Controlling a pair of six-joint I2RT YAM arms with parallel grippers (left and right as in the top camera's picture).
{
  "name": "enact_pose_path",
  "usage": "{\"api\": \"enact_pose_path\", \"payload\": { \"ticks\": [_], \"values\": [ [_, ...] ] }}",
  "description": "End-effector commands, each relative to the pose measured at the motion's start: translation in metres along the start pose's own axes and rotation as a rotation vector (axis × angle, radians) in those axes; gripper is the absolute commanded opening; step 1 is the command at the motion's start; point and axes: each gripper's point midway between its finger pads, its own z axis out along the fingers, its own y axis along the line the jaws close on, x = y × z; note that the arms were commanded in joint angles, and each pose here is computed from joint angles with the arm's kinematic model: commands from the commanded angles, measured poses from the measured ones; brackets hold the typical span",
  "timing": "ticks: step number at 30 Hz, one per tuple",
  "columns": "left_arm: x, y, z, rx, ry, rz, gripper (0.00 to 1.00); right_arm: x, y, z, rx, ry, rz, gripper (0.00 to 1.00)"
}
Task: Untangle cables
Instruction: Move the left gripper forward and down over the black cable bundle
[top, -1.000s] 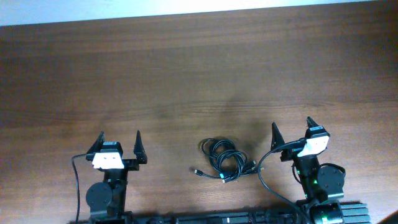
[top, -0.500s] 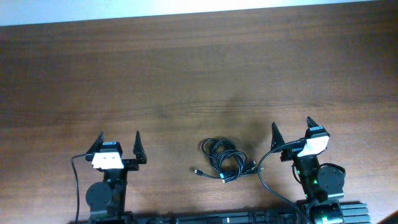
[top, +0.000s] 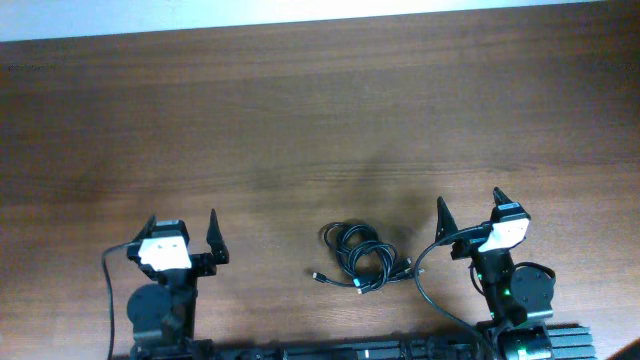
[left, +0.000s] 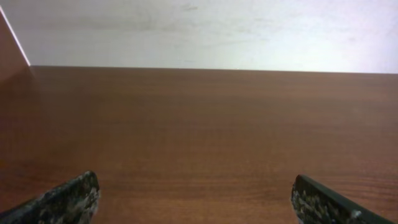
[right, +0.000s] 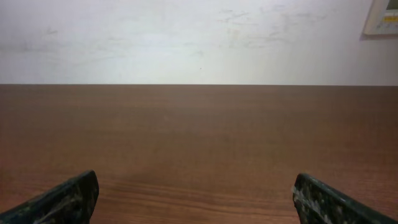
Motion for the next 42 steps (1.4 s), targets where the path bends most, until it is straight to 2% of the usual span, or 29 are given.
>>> {"api": "enact_pose_path", "payload": {
  "ticks": [1,10,26,32,34,42],
  "values": [
    [-0.015,0.005,0.003,-0.028,0.032,0.015,0.99,0.002,-0.004,0.000,0.019,0.000,0.006,0.99],
    [-0.023,0.006,0.024,-0.027,0.217,0.018,0.99,0.002,-0.004,0.000,0.019,0.000,0.006,0.99],
    [-0.025,0.005,0.046,-0.016,0.405,0.031,0.99,0.002,-0.004,0.000,0.019,0.000,0.006,0.99],
    [-0.031,-0.002,0.049,0.031,0.478,0.068,0.99,0.002,-0.004,0.000,0.019,0.000,0.006,0.99],
    [-0.031,-0.009,0.051,0.087,0.500,0.110,0.99,0.002,-0.004,0.000,0.019,0.000,0.006,0.99],
    [-0.033,-0.015,0.055,0.138,0.652,0.111,0.99,0.002,-0.004,0.000,0.019,0.000,0.006,0.99]
  ]
}}
